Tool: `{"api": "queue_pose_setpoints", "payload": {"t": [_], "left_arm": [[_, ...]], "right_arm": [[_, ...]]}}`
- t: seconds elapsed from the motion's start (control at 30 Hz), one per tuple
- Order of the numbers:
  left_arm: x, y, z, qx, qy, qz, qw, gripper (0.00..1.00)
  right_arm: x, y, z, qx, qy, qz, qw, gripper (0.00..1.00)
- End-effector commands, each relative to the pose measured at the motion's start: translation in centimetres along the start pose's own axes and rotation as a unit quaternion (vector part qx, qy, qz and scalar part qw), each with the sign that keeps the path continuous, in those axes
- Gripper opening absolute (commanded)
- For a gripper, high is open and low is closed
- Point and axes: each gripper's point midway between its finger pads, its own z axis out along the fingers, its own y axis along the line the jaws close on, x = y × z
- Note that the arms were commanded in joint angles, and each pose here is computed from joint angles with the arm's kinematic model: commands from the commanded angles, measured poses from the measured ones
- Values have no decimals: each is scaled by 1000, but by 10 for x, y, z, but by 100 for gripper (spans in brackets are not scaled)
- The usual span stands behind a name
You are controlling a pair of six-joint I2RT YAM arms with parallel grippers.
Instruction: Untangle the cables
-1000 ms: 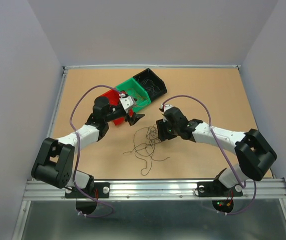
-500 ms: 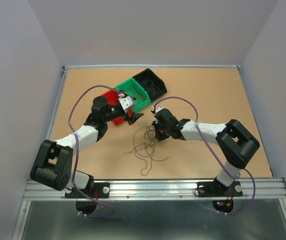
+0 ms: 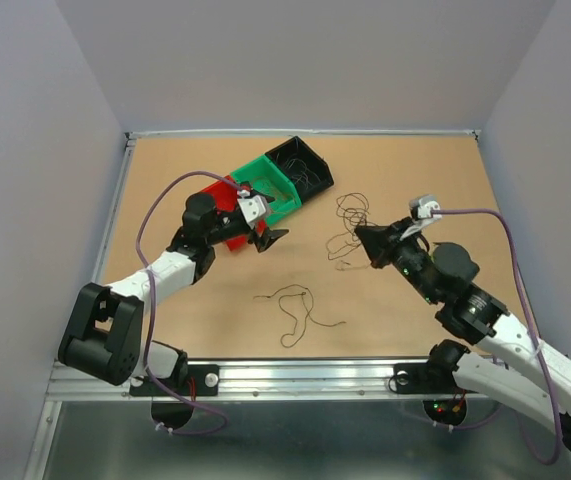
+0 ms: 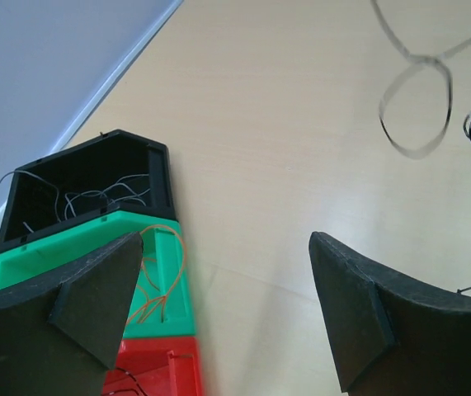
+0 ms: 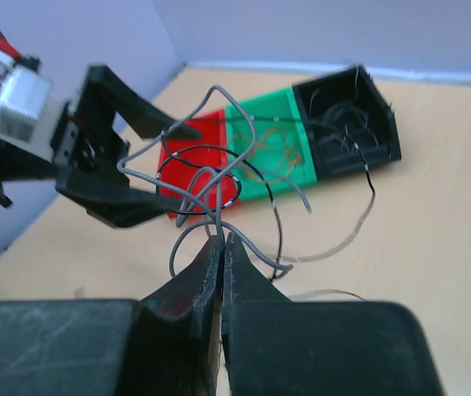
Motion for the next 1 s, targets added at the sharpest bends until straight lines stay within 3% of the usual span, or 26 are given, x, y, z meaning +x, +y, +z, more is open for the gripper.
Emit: {"api": "queue_pose_setpoints", "payload": {"t": [0.0, 0.2, 0.53, 0.67, 0.97], "left_arm": [[-30, -10, 2, 40, -37, 38, 998, 94], [-40, -29, 1, 87, -56, 33, 994, 97], [-42, -34, 3, 77, -57, 32, 995, 98], [-68, -28, -7, 22, -119, 47, 992, 99], [-91, -55, -20, 8, -191, 92, 977, 99]], "right_arm": [[0, 9, -7, -39, -32, -9, 999, 1], [0, 22, -8, -76, -29, -13, 997, 1], [-2, 43, -18, -142, -38, -21, 989, 0], [0, 57, -21, -182, -35, -24, 982, 1], [4, 75, -24, -234, -25, -19, 972, 1]]}}
